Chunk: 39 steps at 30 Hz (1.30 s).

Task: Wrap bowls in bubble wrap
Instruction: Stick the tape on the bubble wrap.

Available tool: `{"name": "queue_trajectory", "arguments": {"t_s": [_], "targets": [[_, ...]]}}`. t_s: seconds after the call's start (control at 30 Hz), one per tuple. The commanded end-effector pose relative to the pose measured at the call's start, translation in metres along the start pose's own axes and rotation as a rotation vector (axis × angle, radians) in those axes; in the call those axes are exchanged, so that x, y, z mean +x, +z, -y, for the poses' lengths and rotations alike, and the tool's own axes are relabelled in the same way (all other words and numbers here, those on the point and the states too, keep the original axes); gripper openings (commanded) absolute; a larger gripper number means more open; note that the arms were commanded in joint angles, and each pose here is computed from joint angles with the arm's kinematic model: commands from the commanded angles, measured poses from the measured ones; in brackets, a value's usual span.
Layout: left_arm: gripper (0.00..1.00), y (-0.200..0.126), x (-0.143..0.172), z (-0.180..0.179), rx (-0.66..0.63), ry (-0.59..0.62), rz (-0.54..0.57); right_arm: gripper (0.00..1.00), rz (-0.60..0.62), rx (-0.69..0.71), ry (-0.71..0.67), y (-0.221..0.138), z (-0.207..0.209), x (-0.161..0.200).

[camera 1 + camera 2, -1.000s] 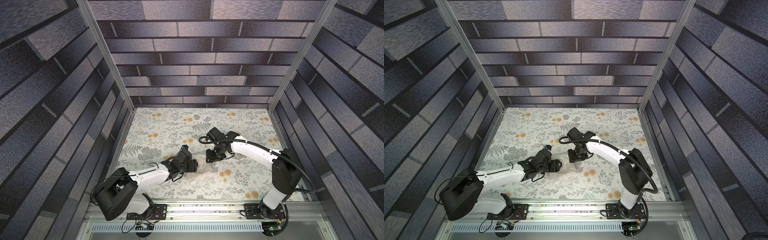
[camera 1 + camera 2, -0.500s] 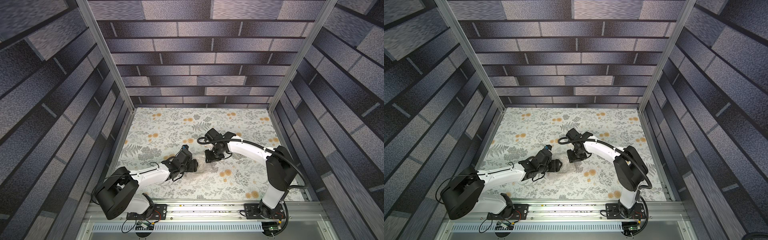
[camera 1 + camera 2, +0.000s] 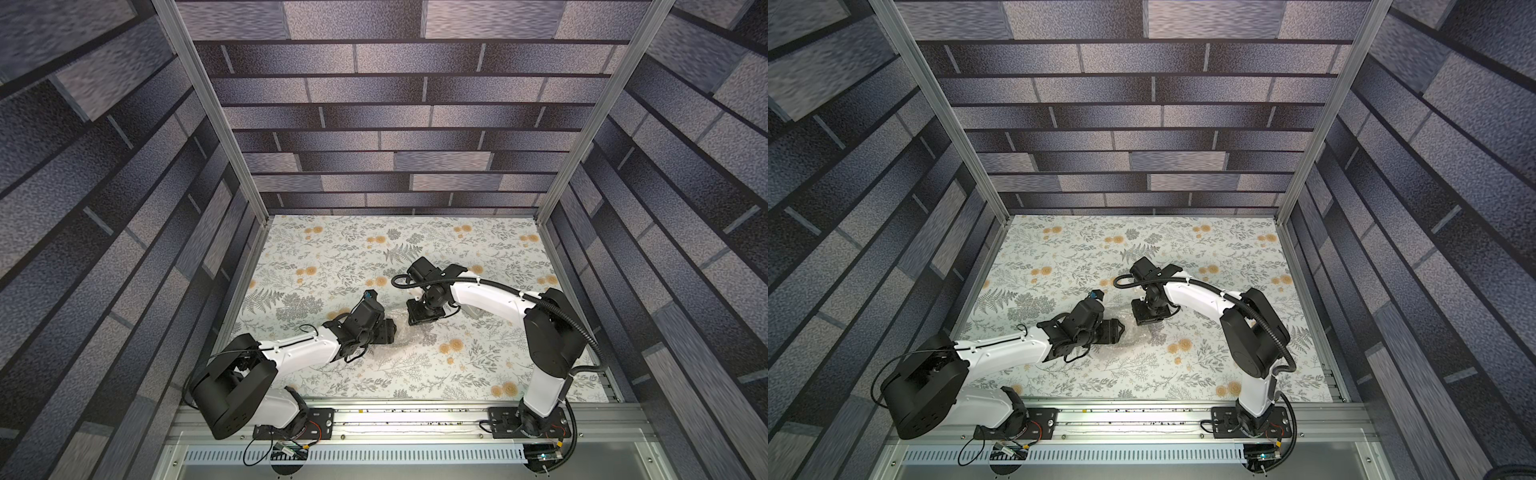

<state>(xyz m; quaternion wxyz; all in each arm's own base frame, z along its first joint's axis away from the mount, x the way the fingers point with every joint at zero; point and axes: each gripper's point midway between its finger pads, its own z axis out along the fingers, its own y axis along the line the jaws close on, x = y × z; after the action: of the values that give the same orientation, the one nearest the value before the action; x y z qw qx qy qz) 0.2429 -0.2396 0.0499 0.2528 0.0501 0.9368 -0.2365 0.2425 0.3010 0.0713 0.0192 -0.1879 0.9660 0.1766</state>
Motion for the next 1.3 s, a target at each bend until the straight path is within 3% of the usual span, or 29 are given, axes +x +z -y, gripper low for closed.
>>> {"name": "queue_trajectory", "arguments": {"t_s": [0.0, 0.2, 0.37, 0.57, 0.73, 0.93, 1.0, 1.17, 1.27], "targets": [[0.73, 0.001, 0.001, 0.003, -0.002, 0.026, -0.019, 0.26, -0.002, -0.031, 0.002, 0.009, -0.011, -0.005], [0.74, 0.0, 0.001, 0.003, -0.002, 0.026, -0.021, 0.19, -0.023, -0.03, -0.001, 0.021, -0.017, -0.001], [0.73, 0.001, 0.002, 0.003, -0.002, 0.027, -0.021, 0.0, -0.034, -0.005, -0.007, 0.027, -0.016, 0.003], [0.73, 0.001, 0.002, 0.004, 0.001, 0.028, -0.021, 0.0, -0.034, -0.002, -0.005, 0.027, -0.015, 0.003], [0.73, 0.001, 0.002, 0.004, 0.0, 0.027, -0.021, 0.24, -0.035, -0.034, -0.002, 0.03, -0.019, 0.003], [0.73, 0.0, 0.002, 0.002, -0.004, 0.028, -0.02, 0.3, -0.051, -0.059, -0.001, 0.037, -0.023, 0.004], [0.74, 0.0, 0.002, 0.003, -0.003, 0.029, -0.02, 0.25, -0.056, -0.055, -0.001, 0.04, -0.023, 0.004], [0.74, 0.0, 0.001, 0.004, -0.001, 0.031, -0.019, 0.0, -0.064, -0.04, 0.003, 0.044, -0.02, 0.006], [0.73, 0.0, 0.001, 0.004, 0.0, 0.032, -0.019, 0.0, -0.064, -0.035, 0.002, 0.042, -0.019, 0.006]]}}
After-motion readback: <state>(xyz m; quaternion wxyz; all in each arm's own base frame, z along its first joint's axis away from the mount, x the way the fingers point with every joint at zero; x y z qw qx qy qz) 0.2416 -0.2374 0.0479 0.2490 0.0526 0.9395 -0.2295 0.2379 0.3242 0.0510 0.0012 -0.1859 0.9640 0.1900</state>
